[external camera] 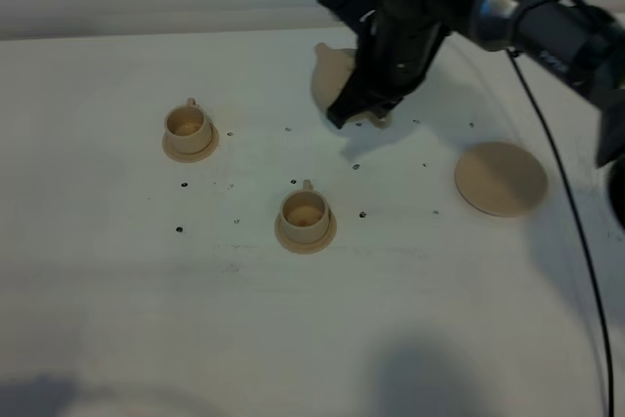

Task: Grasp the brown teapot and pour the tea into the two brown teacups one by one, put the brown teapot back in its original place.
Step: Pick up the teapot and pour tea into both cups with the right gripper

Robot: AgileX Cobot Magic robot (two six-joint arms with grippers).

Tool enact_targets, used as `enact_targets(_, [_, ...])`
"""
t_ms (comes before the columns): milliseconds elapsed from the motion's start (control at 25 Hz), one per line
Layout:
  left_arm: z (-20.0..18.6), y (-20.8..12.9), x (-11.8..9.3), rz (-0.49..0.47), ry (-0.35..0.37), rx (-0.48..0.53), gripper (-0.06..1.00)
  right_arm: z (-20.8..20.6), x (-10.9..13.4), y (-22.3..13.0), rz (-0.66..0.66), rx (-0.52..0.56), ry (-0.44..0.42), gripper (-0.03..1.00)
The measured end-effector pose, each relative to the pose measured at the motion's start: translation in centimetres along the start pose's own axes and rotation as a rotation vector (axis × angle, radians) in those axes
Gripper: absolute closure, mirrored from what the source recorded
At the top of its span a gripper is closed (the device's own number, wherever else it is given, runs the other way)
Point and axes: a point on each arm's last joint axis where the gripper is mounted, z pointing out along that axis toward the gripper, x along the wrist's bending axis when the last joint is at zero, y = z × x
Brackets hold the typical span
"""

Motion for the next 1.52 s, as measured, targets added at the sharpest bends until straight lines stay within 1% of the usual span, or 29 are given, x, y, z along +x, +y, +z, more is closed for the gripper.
enact_targets(240, [0.0, 0.0, 0.0, 0.000, 0.000, 0.000, 0.42, 1.1, 2.7, 3.0, -0.100, -0.040, 0.001, 0.84])
enact_targets(520, [0.0, 0.0, 0.0, 0.000, 0.000, 0.000, 0.42, 3.3, 4.8, 4.2, -0.249, -0.049, -0.051, 0.84])
enact_targets(680, [0.0, 0.0, 0.0, 0.000, 0.000, 0.000, 0.42, 4.1, 5.2, 4.7, -0.289, -0.087, -0.085, 0.84])
enact_targets(960, [0.0, 0.0, 0.0, 0.000, 0.000, 0.000, 0.42, 4.0, 5.8, 5.8, -0.366, -0.180, -0.144, 0.84])
enact_targets(1160, [0.0, 0.0, 0.0, 0.000, 0.000, 0.000, 0.42, 4.4, 6.3, 6.2, -0.457, -0.191, -0.213, 0.84])
enact_targets(1520, [0.0, 0.0, 0.0, 0.000, 0.000, 0.000, 0.42, 5.6, 7.4, 6.6, -0.559, -0.195, -0.310, 0.84])
